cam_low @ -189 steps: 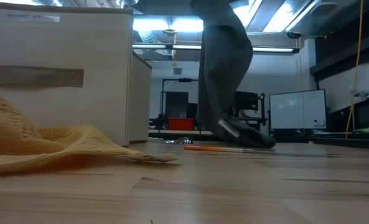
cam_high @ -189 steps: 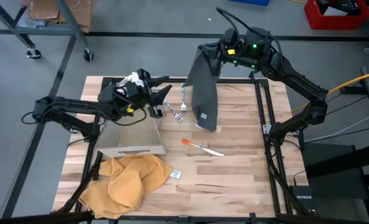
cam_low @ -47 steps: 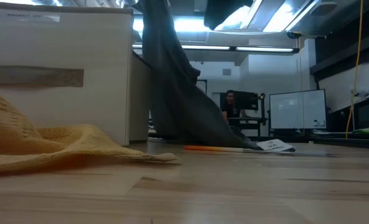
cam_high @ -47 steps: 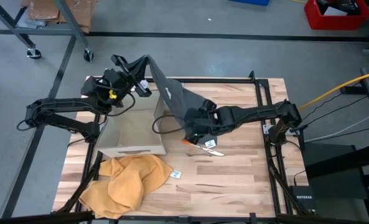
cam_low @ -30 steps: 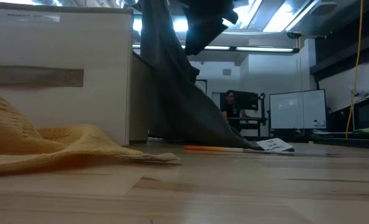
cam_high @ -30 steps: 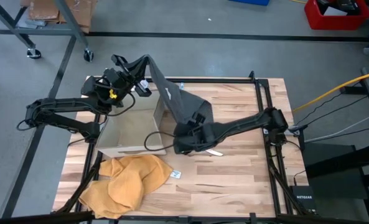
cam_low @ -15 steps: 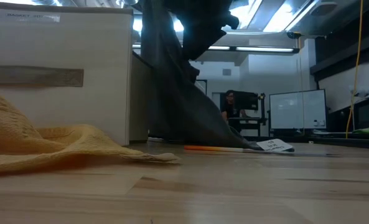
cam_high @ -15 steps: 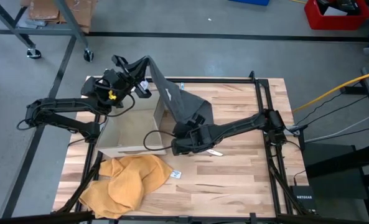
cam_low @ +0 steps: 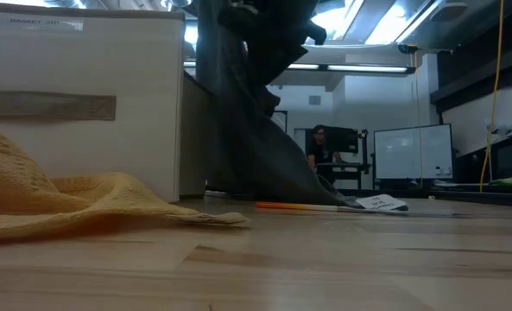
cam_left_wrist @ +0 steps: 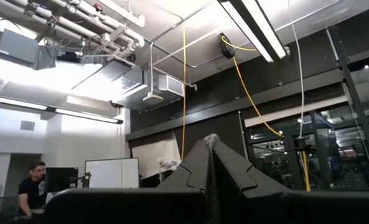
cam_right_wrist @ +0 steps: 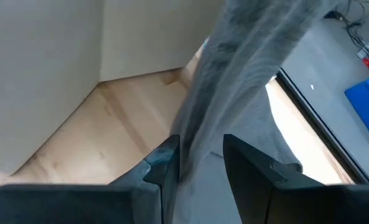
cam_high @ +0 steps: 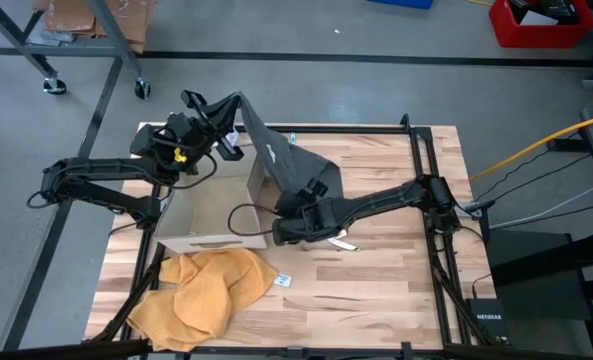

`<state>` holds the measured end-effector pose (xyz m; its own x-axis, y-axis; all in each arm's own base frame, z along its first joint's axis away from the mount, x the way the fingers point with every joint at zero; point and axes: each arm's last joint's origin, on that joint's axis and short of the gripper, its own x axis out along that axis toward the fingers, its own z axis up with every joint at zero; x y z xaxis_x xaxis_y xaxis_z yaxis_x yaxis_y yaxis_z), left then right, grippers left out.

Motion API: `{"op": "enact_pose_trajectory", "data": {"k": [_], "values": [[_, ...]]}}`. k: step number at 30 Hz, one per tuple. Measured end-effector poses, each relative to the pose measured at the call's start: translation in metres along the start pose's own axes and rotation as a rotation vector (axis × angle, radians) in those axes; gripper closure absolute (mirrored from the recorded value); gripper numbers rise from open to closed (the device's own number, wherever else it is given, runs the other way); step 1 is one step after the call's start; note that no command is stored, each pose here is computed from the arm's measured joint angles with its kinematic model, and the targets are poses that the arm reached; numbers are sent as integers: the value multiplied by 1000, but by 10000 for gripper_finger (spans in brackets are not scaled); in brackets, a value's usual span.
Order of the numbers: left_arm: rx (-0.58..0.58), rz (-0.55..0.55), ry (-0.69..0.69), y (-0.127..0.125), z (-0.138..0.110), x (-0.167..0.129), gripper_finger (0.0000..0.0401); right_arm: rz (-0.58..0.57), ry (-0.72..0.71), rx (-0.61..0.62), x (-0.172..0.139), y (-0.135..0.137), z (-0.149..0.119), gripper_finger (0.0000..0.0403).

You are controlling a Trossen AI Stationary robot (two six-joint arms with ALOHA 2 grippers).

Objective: Fold towel
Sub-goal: Fold the gray kitchen towel

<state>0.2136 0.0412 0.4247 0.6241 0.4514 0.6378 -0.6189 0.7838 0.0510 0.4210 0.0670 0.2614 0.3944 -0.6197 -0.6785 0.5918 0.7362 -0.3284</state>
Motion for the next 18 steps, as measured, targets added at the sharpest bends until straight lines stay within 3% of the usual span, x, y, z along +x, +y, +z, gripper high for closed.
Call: {"op": "enact_pose_trajectory", "data": {"k": [6,12,15,18], "values": [[0,0,0,0,0,0,401,21,51,30,13,-12,6,276],[0,0,0,0,0,0,401,111,146,55,24,-20,9,284],[11,0,0,0,0,0,401,122,190,41,27,-24,8,318],[11,0,0,0,0,0,401,103,234,-57,27,-28,3,380]]}}
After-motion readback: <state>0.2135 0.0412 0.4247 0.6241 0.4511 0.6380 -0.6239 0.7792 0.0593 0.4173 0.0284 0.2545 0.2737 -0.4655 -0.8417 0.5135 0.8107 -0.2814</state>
